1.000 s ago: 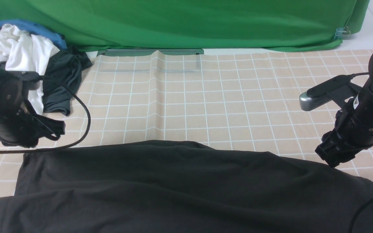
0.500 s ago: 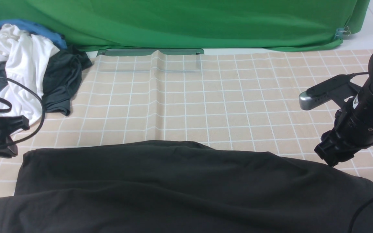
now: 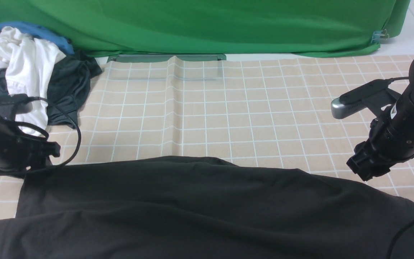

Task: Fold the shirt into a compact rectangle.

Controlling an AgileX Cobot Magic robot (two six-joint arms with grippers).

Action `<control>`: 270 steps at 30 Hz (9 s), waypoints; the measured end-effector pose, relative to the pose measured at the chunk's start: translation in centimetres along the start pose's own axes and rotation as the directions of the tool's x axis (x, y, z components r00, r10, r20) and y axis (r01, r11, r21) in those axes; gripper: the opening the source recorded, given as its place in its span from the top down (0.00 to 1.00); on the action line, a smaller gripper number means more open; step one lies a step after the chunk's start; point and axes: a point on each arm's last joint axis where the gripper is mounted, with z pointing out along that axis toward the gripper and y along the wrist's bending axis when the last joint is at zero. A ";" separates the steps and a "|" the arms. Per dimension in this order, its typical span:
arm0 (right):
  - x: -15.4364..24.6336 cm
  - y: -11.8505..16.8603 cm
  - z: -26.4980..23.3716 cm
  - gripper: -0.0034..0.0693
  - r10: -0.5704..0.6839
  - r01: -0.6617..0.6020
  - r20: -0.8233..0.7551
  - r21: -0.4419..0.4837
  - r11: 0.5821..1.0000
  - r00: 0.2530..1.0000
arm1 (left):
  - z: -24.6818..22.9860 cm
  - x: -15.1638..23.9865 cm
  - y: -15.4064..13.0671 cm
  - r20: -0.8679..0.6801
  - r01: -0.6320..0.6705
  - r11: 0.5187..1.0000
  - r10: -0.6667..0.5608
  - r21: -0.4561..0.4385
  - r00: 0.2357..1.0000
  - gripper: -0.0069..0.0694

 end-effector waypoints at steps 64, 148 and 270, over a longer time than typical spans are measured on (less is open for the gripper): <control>3.5 -4.2 3.5 0.83 0.324 -0.341 -0.167 -0.080 0.937 0.931 | -1.5 6.5 -11.7 -0.082 -0.254 0.948 0.273 0.193 0.958 0.89; -6.3 16.5 -13.8 0.78 0.004 0.079 0.164 -0.496 0.865 0.986 | -21.9 9.7 -8.2 0.316 -0.217 0.975 0.190 0.052 0.929 0.89; -4.1 10.6 -12.6 0.90 -0.176 0.222 0.262 -0.156 0.963 0.949 | -4.3 3.4 -12.3 -0.128 -0.464 0.861 0.495 0.209 0.860 0.35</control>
